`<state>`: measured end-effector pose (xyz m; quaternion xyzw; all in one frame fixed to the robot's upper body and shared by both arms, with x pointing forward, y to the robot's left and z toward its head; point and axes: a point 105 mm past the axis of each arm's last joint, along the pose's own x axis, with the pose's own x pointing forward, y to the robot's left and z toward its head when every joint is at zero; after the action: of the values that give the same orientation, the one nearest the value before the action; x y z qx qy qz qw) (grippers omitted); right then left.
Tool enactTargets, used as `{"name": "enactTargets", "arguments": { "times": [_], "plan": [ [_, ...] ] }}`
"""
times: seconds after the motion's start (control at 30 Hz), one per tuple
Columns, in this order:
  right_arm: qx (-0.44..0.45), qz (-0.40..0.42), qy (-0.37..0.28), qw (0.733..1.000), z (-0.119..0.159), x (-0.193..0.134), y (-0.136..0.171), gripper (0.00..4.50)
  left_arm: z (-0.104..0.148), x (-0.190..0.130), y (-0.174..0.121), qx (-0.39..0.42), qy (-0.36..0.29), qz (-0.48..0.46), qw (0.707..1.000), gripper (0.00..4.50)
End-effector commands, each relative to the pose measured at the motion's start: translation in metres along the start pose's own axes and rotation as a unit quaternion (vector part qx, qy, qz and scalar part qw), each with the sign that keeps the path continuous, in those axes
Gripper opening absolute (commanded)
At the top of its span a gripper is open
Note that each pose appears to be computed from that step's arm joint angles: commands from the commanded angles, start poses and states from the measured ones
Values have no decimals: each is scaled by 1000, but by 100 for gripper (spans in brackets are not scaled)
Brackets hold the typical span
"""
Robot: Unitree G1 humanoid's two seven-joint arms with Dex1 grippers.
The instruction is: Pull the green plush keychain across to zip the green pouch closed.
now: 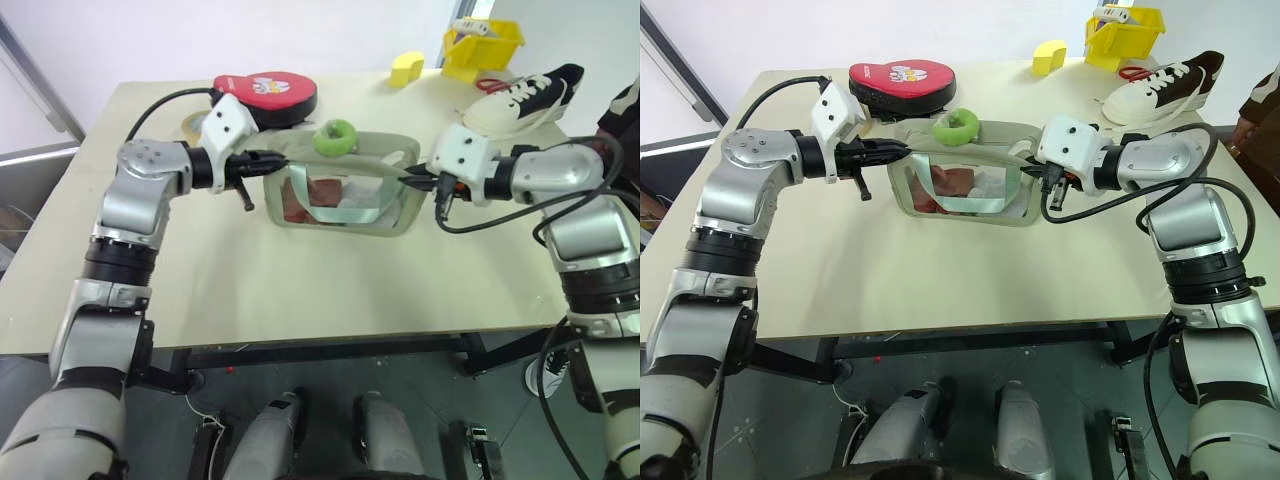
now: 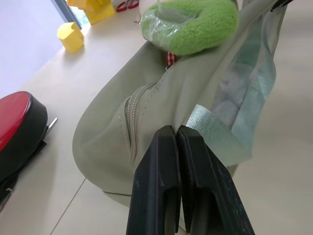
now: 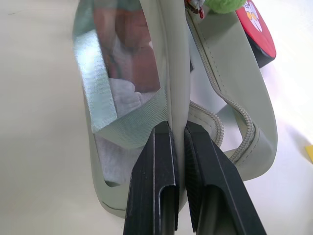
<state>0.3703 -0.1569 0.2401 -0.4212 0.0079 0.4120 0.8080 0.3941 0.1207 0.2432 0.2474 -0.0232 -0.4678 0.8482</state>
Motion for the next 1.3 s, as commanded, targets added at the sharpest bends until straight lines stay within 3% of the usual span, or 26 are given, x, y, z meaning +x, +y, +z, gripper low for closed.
{"name": "enactTargets", "arguments": {
  "times": [0.03, 0.13, 0.27, 0.33, 0.47, 0.6, 0.67, 0.83, 0.97, 1.1, 1.27, 1.3],
  "plan": [
    [-12, -2, -12, 1000, 11, -1, -4, 0, 4, -2, 3, 0, 0, 0, 1000, 2],
    [-2, -9, -16, 1000, 12, -1, -7, 0, 9, -3, 4, -13, -8, -2, 1000, 2],
    [8, 1, -17, 1000, 15, -6, -13, 162, 10, -2, 1, -11, -10, -9, 1000, 0],
    [-5, 10, -12, 1000, 22, -12, -20, 276, 9, -2, 1, -8, -8, -9, 1000, 0],
    [-28, 6, -47, 998, 60, -18, -39, 447, 8, -2, 2, -3, -6, -7, 1000, 0],
    [3, 16, -141, 990, 108, 0, -37, 447, 11, 0, 0, -8, -11, -11, 1000, 0],
    [11, 32, -159, 987, 117, 15, -25, 447, 11, 0, 0, -9, -12, -10, 1000, 0],
    [22, 45, -151, 987, 110, 52, -3, 447, 12, 3, -1, -10, -13, -12, 1000, 0],
    [26, 32, -127, 991, 96, 67, -3, 447, 12, 3, -2, -10, -13, -14, 1000, 0],
    [17, 31, -111, 993, 89, 67, -4, 275, 12, 2, -1, -15, -16, -10, 1000, 0],
    [23, 25, -116, 993, 92, 63, -7, 11, 10, 3, -2, -17, -14, -9, 1000, 0],
    [29, 21, -116, 993, 92, 60, -10, 4, 10, 4, -1, -17, -14, -9, 1000, 0]
  ]
}}
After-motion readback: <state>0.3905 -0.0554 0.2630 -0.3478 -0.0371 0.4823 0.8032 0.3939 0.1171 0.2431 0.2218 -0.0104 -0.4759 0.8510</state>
